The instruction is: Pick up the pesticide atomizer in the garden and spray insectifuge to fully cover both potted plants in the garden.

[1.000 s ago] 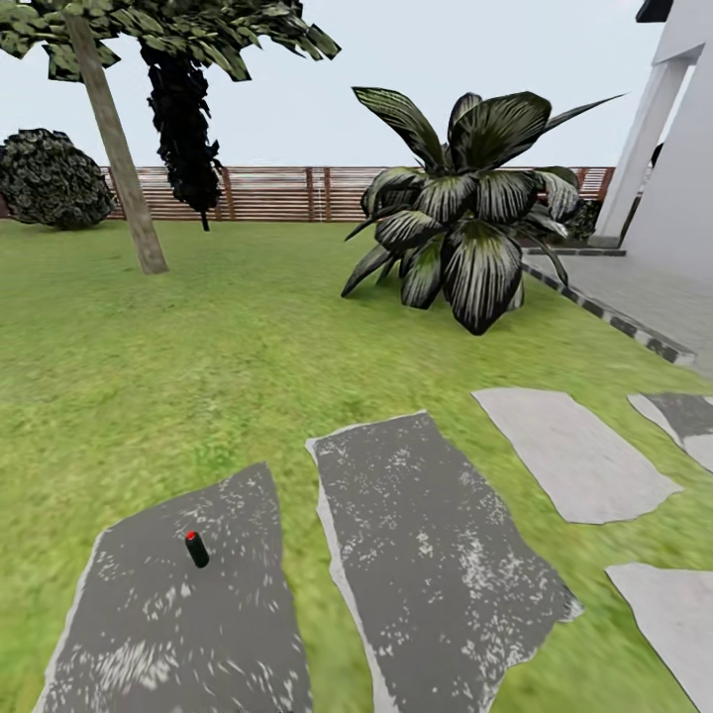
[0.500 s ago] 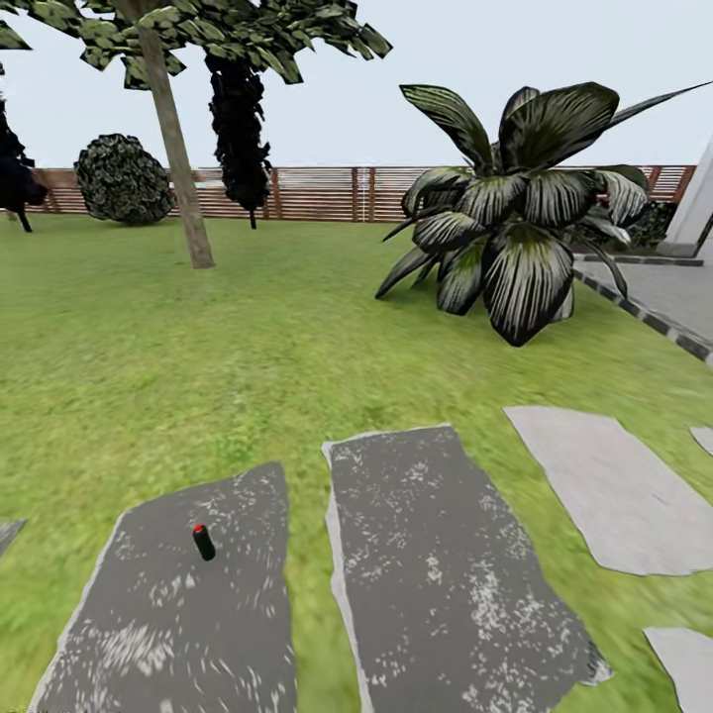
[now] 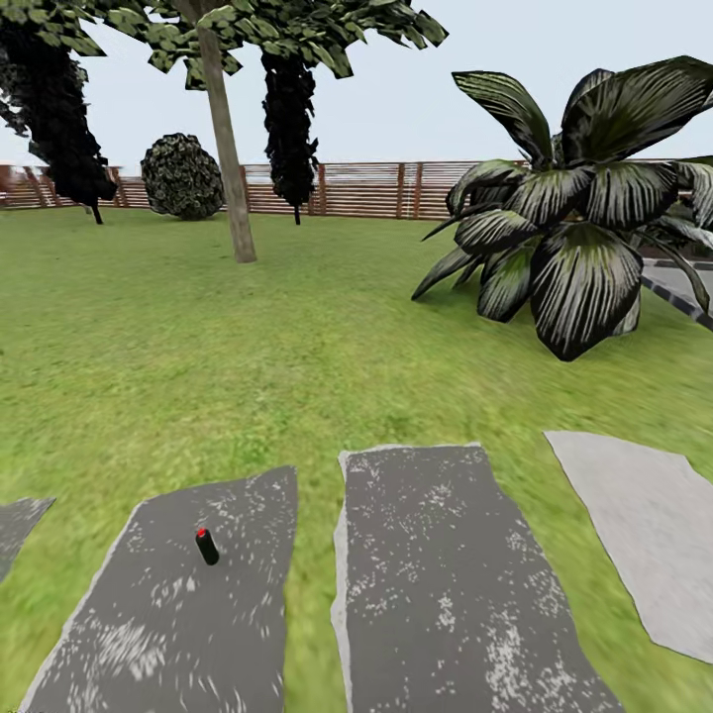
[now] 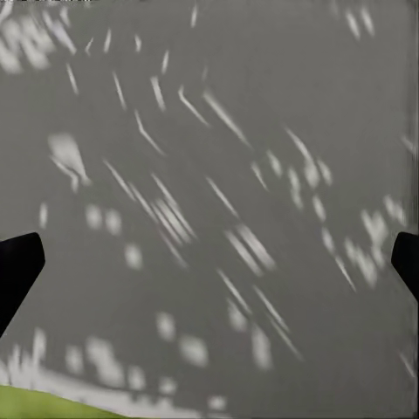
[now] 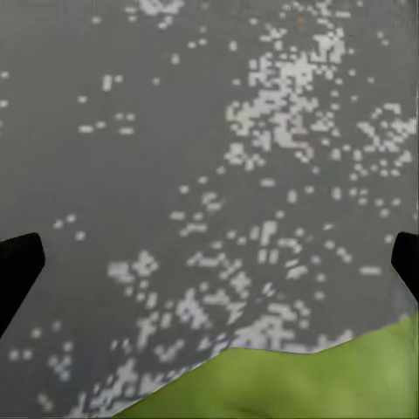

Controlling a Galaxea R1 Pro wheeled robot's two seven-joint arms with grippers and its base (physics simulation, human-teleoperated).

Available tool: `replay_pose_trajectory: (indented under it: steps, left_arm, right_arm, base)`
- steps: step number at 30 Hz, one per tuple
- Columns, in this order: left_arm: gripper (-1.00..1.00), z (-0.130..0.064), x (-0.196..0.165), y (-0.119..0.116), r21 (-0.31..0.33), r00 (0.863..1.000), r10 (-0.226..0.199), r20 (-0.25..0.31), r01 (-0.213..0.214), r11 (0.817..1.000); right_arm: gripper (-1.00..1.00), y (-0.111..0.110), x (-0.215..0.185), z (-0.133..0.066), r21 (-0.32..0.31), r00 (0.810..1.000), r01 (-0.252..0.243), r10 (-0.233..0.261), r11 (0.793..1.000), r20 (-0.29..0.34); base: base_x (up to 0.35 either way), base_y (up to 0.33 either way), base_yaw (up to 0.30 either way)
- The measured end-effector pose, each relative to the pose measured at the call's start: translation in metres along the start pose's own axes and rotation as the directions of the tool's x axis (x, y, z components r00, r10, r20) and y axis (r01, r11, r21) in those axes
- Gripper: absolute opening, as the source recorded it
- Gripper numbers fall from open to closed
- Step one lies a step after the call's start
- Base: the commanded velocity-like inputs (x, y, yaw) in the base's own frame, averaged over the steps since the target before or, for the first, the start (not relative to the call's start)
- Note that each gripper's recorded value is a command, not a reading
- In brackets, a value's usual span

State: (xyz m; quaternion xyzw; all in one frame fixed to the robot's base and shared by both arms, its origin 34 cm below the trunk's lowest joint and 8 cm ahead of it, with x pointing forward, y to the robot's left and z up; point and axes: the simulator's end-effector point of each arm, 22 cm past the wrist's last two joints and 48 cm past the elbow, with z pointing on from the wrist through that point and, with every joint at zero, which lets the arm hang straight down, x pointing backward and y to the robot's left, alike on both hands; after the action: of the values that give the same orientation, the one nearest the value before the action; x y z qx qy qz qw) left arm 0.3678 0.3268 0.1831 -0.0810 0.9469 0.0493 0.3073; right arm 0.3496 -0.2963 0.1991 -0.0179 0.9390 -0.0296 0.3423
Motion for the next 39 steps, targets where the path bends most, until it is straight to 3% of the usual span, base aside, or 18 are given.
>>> replay_pose_trajectory:
  steps: [39]
  left_arm:
    - [1.00, 0.0005, 0.0057, 0.0009, -0.002, 1.000, 0.001, -0.013, -0.001, 1.000]
  right_arm:
    - [1.00, 0.0004, 0.0052, 0.0000, -0.001, 1.000, 0.001, -0.001, 1.000, -0.012]
  base:
    - [0.176, -0.244, 0.274]
